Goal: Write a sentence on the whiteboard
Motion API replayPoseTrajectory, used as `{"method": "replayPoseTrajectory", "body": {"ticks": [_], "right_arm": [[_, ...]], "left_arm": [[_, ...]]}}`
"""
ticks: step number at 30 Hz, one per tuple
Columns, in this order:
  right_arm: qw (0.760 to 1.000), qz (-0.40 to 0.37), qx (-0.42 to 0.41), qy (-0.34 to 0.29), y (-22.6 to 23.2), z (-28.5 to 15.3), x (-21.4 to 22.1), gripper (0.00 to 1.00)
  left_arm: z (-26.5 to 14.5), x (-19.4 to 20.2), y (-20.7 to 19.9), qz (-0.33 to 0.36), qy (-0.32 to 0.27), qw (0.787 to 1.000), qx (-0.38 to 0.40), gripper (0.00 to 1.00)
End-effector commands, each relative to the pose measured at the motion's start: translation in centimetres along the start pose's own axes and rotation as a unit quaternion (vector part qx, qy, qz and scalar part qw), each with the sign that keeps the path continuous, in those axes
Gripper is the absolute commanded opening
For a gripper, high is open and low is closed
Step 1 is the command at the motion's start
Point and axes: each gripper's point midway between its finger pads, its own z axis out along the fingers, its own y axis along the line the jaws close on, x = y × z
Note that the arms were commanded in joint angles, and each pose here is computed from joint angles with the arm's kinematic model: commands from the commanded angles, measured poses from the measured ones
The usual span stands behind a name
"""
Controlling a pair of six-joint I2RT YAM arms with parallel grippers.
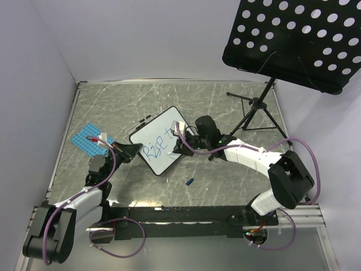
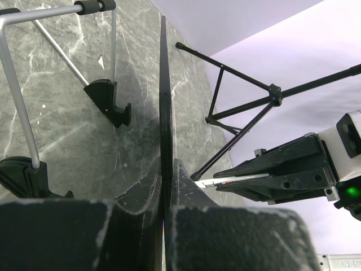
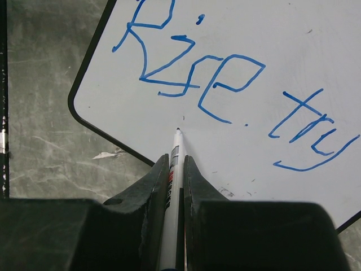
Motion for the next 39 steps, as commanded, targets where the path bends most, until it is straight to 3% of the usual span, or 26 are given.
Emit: {"method": "replayPoseTrajectory", "body": {"ticks": [1, 26, 39], "right_arm": [[1.000, -0.010, -0.014, -0.016, 0.4, 0.9, -0.8, 0.00], [0.997, -0.025, -0.070, -0.003, 3.4, 1.0, -0.2, 0.00], [0.999, -0.024, -0.037, 0.014, 2.0, 0.5, 0.4, 0.00]], "left_arm": [[-1.3, 1.3, 0.6, -0.002, 0.000, 1.000, 0.012, 0.01], [-1.1, 1.2, 0.1, 0.005, 0.005, 1.000, 0.019, 0.01], [-1.1, 1.2, 0.1, 0.010, 0.003, 1.000, 0.016, 0.01]]}}
